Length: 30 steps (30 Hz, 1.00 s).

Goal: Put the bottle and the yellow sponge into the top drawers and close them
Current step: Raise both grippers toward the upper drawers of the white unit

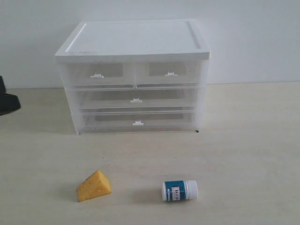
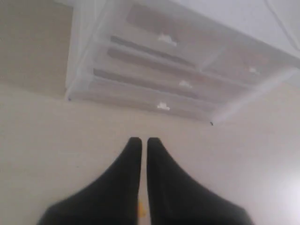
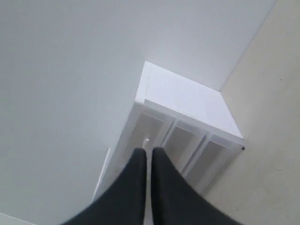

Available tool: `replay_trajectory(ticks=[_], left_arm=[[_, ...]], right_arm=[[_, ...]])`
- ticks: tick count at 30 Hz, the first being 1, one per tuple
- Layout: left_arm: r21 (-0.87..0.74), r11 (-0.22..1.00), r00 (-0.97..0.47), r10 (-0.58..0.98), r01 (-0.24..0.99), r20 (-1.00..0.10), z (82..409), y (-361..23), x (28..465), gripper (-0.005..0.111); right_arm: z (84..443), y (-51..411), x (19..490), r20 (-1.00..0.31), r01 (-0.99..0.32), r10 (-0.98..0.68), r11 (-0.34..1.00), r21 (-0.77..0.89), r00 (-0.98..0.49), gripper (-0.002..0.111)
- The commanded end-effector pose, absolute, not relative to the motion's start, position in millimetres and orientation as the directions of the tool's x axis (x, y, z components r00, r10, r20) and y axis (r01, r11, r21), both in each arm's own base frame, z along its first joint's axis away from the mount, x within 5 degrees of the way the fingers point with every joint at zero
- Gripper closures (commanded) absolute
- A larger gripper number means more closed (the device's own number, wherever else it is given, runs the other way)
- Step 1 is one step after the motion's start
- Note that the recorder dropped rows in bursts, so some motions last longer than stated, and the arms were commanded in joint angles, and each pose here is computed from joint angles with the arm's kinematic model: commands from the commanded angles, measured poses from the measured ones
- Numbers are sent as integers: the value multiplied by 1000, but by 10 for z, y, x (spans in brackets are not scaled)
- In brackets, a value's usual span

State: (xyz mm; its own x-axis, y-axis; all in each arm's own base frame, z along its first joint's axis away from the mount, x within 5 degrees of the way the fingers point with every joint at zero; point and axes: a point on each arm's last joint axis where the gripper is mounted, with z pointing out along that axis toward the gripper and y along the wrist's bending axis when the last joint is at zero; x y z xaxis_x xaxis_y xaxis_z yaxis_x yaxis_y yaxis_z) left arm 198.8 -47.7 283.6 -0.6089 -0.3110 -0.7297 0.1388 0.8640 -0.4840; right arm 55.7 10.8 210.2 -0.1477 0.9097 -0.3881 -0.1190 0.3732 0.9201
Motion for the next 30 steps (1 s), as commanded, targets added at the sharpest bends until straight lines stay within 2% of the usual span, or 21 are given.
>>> replay_trajectory(ticks=[1,3,7,10,17,23,27,30], left_arm=[[-518,832,-634,-295,197,-715,2677,-581,2350,103],[-568,801,-632,-342,191,-695,2637,-624,2601,103],[-668,695,-672,-363,267,-646,2573,-787,3031,103],[-638,699,-660,-317,324,-682,2564,-826,3243,103],[-587,755,-629,-311,291,-712,2548,-787,3504,103],[-528,803,-594,-288,277,-751,2598,-746,3624,103],[-534,793,-603,-282,291,-746,2560,-769,3693,103],[-505,807,-613,-239,306,-753,2489,-773,3728,103]], right_arm=[[2139,100,551,-504,-166,857,484,859,-109,108],[2359,116,505,-569,-239,817,535,810,-98,108],[2723,139,434,-670,-366,740,606,706,-67,108],[2756,214,564,-714,-345,684,641,685,-148,108],[2595,486,1039,-782,-282,542,733,619,-309,108],[2444,881,1561,-776,-217,433,792,570,-460,108],[2455,1121,1915,-708,-144,481,767,625,-517,108],[2510,1234,2098,-693,-140,511,745,652,-508,108]])
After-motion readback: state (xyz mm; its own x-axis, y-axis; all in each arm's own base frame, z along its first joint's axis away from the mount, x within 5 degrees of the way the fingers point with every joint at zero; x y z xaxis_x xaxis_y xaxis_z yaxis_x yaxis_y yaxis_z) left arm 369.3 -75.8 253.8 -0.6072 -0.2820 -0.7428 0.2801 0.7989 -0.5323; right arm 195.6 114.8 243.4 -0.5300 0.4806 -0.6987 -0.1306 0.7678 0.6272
